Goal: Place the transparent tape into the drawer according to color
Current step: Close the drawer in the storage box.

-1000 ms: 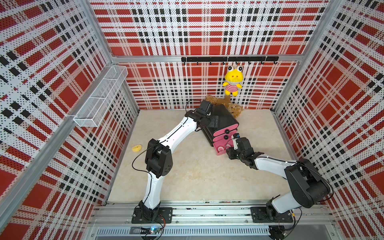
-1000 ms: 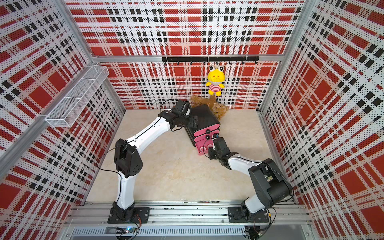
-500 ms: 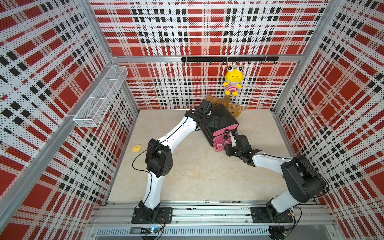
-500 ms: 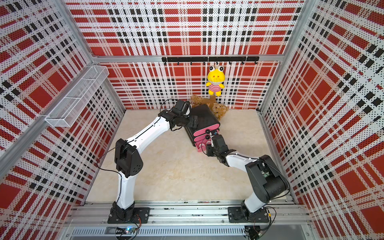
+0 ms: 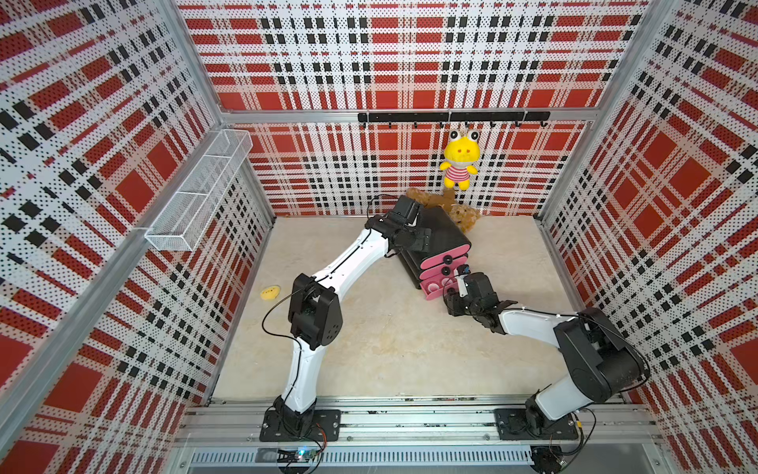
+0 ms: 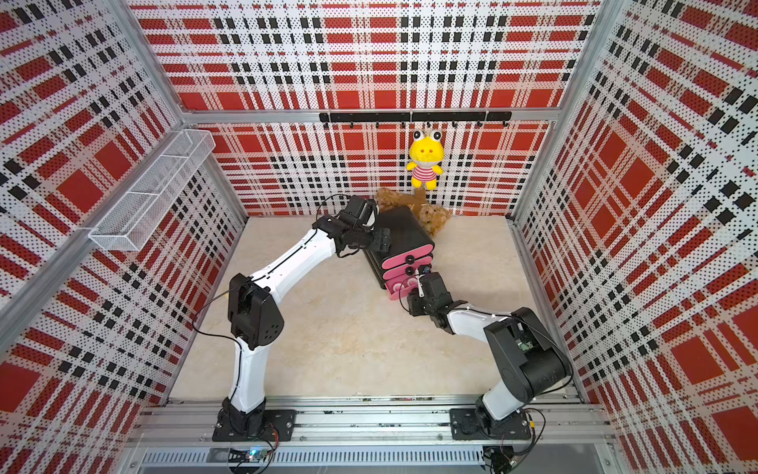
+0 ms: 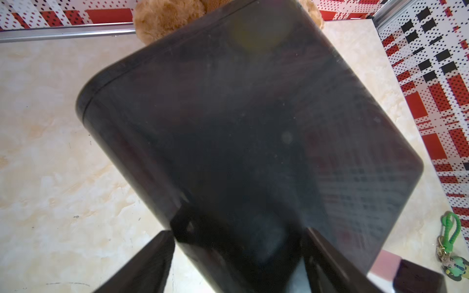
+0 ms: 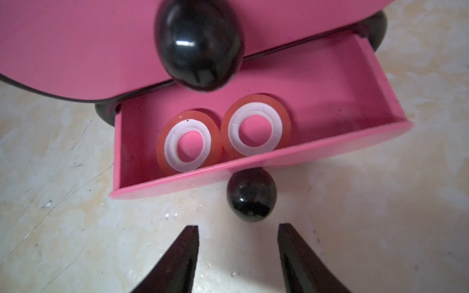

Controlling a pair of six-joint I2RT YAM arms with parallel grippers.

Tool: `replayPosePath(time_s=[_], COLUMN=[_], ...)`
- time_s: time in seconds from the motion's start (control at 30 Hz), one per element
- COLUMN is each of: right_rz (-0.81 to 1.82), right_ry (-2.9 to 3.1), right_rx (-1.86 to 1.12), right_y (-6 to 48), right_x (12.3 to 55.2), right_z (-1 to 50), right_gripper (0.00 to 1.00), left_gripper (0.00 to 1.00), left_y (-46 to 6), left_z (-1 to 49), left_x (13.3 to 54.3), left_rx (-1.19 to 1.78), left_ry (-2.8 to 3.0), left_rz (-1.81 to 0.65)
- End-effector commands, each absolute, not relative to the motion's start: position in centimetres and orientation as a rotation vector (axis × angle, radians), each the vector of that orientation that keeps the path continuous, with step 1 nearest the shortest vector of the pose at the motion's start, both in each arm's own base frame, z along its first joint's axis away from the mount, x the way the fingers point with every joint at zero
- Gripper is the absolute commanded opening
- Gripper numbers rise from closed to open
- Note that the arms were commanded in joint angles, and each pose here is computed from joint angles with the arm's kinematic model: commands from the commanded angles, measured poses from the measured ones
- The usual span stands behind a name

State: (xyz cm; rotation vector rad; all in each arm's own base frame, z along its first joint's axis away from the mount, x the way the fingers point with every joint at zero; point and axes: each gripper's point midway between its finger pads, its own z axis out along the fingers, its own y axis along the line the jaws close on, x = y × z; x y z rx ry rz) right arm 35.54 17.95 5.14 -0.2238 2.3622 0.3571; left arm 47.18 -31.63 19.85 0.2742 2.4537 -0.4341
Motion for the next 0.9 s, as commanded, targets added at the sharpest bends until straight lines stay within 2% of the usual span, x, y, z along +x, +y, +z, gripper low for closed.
replayPosePath(time_s=[0.0, 0.73, 0.8, 0.87], right_rz=[0.368, 0.401, 0.41, 0.412], right_ry=[2.317, 2.192, 2.159, 2.123], right_rx=[-0.249, -0.209, -0.208, -0.199], right_y=[18.9, 20.6, 20.6, 20.4], right_x=[36.7, 40.3, 40.2, 40.0], right_z=[5.8, 6.9, 7.5, 7.9], right_gripper=[0.57, 0.52, 0.54, 0.6], left_gripper=[0.85, 0.83, 0.83, 0.83], left_y=[-31.0, -31.2, -31.2, -31.2], left_z=[17.0, 16.2, 16.3, 16.1], left_x=[46.5, 46.1, 46.1, 46.1], left_rx=[0.318, 0.356, 0.357, 0.359], left_ry=[2.545, 2.569, 2.567, 2.57], left_rz=[-0.383, -0.384, -0.384, -0.385])
